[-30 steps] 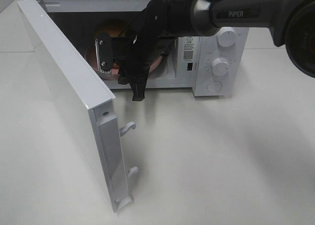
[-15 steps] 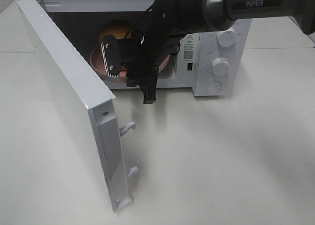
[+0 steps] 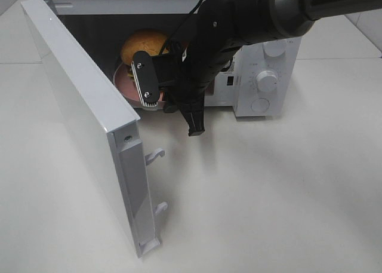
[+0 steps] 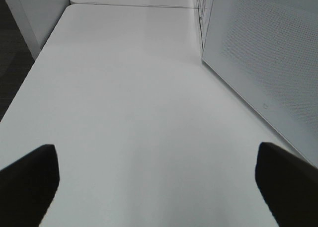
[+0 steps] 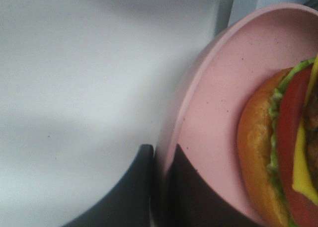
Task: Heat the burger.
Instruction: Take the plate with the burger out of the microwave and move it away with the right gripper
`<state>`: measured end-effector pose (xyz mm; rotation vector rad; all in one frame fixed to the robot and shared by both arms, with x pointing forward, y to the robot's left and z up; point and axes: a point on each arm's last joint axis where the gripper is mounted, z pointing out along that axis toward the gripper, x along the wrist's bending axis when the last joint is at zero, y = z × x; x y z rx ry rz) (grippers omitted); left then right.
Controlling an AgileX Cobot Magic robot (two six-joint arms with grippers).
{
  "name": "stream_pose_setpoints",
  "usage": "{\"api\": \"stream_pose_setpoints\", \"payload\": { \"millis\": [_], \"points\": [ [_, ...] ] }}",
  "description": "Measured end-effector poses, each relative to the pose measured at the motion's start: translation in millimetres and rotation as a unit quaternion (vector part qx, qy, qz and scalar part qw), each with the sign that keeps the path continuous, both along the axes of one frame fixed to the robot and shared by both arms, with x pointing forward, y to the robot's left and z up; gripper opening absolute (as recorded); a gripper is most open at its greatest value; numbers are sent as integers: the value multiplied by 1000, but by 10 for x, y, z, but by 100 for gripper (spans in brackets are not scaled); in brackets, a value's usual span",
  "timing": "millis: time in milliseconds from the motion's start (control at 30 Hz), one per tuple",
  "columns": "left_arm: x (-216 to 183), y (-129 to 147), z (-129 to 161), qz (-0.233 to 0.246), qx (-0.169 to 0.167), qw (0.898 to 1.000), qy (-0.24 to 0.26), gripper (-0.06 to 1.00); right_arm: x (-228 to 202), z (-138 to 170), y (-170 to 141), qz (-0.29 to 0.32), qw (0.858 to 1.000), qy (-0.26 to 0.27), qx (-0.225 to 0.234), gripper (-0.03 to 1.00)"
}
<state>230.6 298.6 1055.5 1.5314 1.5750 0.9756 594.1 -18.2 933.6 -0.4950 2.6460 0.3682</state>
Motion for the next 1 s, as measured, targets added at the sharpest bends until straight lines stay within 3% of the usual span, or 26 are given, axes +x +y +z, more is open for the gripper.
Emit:
{"api": "stream_pose_setpoints", "payload": {
  "millis": [433, 1000],
  "points": [
    [0, 0, 0, 0, 0, 1000, 0, 100, -376, 156, -234, 15, 999, -39, 15, 8],
    [0, 0, 0, 0, 0, 1000, 0, 100, -826, 213, -545, 15, 999, -33, 13, 9]
  ]
}}
